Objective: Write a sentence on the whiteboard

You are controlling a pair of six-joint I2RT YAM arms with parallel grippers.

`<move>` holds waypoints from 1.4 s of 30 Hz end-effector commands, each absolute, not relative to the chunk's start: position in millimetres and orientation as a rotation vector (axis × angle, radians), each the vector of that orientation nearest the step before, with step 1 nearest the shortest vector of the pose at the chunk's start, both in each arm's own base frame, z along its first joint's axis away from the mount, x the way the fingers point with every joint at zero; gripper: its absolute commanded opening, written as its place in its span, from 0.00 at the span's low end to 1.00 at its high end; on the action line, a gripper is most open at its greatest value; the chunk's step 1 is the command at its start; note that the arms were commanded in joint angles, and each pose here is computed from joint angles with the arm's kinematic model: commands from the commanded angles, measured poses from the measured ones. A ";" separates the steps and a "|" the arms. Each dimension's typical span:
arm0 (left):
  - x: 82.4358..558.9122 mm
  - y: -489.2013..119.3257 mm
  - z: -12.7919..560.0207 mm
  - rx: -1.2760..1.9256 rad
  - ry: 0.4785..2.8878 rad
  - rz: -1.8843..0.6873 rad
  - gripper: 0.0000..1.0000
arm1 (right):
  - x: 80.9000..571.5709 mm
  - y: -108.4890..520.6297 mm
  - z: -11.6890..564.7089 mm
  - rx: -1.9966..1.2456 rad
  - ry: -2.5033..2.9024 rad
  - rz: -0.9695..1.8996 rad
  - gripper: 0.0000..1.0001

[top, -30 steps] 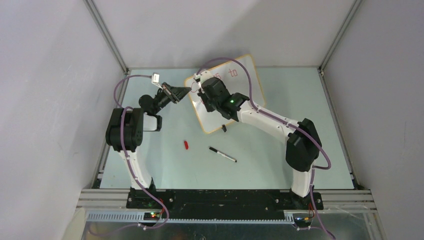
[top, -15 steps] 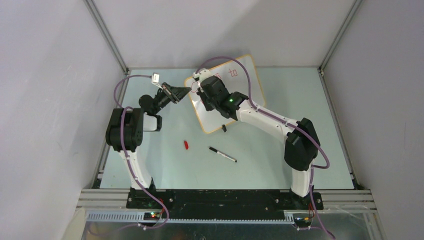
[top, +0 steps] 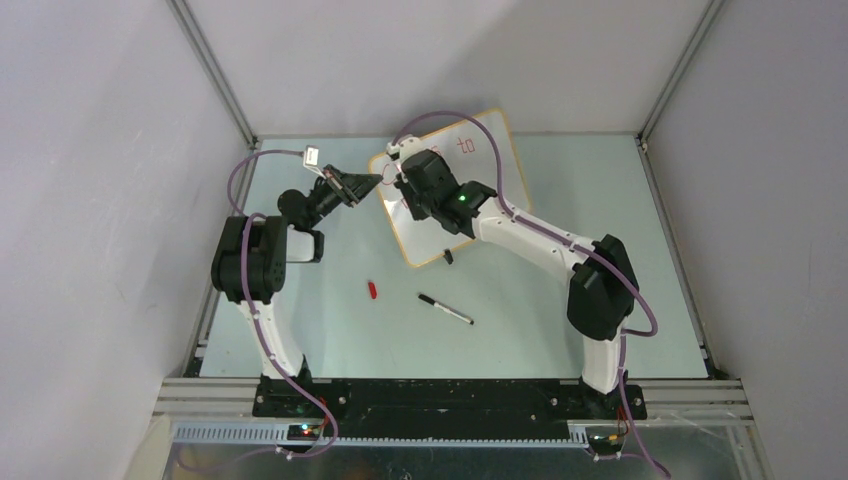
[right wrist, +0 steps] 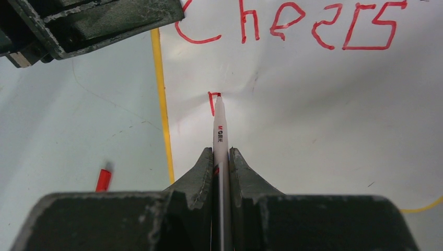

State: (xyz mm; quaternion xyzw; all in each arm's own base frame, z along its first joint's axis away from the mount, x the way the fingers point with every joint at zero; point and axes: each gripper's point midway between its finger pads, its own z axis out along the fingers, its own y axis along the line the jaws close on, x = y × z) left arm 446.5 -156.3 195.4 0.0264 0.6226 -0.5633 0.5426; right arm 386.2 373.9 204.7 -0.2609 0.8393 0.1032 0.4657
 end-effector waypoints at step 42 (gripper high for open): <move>441.6 -156.3 212.7 0.137 1.409 -1.323 0.00 | 383.7 352.2 230.1 -0.578 2.052 0.248 0.00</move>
